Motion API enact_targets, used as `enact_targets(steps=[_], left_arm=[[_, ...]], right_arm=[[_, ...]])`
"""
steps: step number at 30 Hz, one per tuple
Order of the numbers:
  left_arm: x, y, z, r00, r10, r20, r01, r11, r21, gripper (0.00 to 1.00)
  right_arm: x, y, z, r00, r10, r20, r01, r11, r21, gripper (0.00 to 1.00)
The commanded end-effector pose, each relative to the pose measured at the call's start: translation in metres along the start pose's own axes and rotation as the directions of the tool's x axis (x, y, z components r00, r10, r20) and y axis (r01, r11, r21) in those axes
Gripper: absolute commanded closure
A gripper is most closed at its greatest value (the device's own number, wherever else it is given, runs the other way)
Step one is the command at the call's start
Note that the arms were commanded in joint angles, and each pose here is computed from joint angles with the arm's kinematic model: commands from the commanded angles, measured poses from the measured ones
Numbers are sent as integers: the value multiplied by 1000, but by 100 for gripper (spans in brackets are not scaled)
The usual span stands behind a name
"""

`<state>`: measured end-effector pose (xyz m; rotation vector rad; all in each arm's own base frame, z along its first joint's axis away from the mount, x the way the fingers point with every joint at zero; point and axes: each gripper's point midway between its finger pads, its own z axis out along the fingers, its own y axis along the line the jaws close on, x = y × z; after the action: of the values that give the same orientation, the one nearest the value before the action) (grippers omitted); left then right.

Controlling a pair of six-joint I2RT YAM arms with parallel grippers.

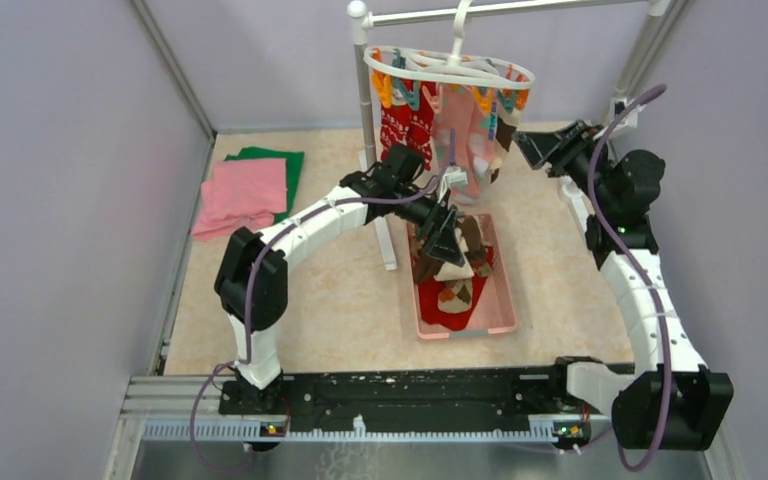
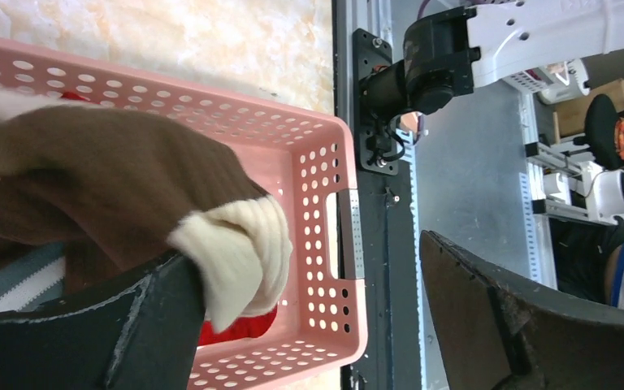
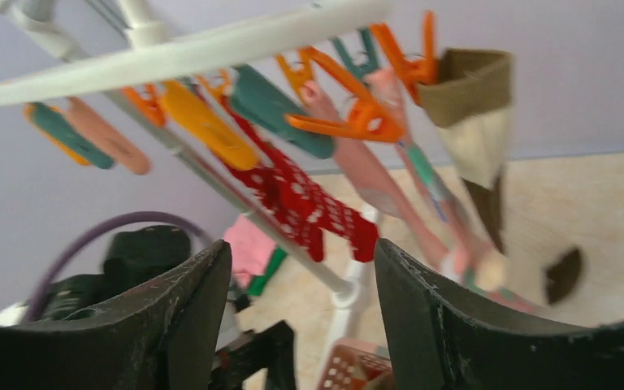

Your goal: Remove the socks clipped to the hanger

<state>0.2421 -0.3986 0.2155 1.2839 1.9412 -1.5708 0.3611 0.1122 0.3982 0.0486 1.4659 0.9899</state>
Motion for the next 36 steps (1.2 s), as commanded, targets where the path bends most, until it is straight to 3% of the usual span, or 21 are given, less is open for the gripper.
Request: enact_targets(steps=[1, 6, 10, 16, 19, 23, 28, 36], left_arm=[[-9, -3, -7, 992, 123, -7, -123, 991, -50, 1], [-9, -24, -24, 980, 197, -37, -199, 979, -49, 1], [2, -37, -38, 975, 213, -65, -217, 975, -48, 1], [9, -37, -50, 979, 190, -76, -194, 980, -52, 1], [7, -34, -55, 981, 179, -71, -183, 981, -64, 1], [2, -34, -60, 983, 171, -61, -175, 982, -74, 1], [-4, -30, -64, 985, 169, -41, -173, 980, -97, 1], [-10, -23, -63, 990, 142, -21, -144, 983, -117, 1]], right_arm=[[3, -62, -5, 985, -171, 17, 165, 969, 186, 35], [-3, -96, 29, 968, -249, 33, 239, 954, 183, 31], [-1, -104, 61, 959, -275, 68, 271, 961, 59, 26], [7, -101, 103, 968, -220, 119, 236, 962, -140, 25], [24, -96, 131, 970, -224, 89, 237, 953, -187, 26], [41, -99, 157, 976, -203, 77, 214, 957, -194, 44], [37, -107, 148, 973, -192, 130, 208, 971, -119, 99], [-16, -109, 92, 922, -310, 230, 275, 946, 171, 100]])
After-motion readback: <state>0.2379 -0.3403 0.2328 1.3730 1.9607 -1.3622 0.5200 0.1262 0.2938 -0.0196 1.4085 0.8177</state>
